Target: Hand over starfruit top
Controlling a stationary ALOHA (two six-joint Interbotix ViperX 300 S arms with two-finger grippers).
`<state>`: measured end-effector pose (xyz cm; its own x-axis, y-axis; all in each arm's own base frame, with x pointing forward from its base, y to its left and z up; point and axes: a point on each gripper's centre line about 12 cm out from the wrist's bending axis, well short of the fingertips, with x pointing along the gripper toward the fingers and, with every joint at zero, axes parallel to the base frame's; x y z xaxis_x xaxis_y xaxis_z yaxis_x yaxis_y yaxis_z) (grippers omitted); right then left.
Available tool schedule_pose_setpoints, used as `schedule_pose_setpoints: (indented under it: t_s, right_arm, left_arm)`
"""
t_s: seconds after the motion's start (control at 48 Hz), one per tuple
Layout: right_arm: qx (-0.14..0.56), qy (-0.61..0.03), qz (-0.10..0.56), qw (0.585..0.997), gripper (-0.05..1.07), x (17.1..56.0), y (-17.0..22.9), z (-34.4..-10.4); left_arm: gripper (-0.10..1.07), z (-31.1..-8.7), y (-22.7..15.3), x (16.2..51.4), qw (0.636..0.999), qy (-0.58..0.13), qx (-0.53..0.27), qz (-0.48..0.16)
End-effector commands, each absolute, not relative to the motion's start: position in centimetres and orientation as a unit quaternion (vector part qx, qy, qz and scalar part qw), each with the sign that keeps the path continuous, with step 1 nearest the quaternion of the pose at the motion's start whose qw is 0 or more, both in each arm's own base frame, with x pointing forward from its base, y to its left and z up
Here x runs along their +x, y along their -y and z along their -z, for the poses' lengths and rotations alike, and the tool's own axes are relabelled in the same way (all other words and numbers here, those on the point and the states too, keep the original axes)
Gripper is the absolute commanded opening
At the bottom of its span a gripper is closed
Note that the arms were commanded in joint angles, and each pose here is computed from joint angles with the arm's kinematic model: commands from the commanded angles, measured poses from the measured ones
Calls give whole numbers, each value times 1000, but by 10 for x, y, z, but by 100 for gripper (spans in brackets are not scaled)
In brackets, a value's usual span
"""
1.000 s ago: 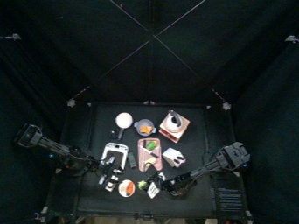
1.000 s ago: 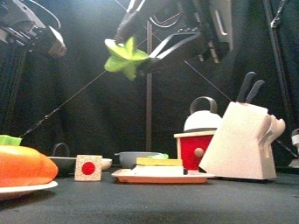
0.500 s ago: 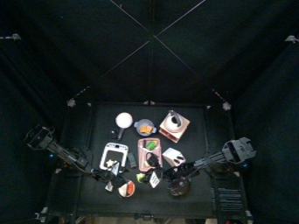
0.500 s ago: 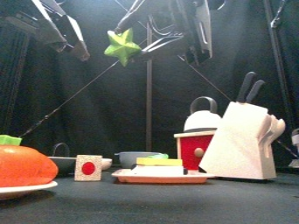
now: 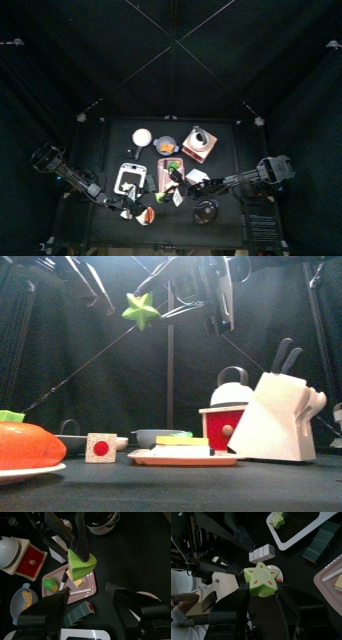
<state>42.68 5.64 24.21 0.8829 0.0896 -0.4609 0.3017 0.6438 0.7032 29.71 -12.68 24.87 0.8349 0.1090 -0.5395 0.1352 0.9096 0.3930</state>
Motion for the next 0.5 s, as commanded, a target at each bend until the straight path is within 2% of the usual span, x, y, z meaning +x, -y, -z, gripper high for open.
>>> schedule_pose_setpoints:
  t_s: [0.0,0.125,0.312,0.479]
  right_arm:
    - [422,-206,44,882,61,428,-50,-265]
    - [426,-203,35,881,61,429,-50,-266]
    - [426,-202,33,881,61,430,-50,-266]
    - [428,-201,31,880,61,431,-50,-267]
  left_arm:
    - [104,-259,128,304,941,-277,196,-5]
    - [104,-256,124,315,939,-278,198,-35]
    - [104,-256,114,326,931,-263,227,-112]
    - [104,-250,116,331,933,-260,220,-118]
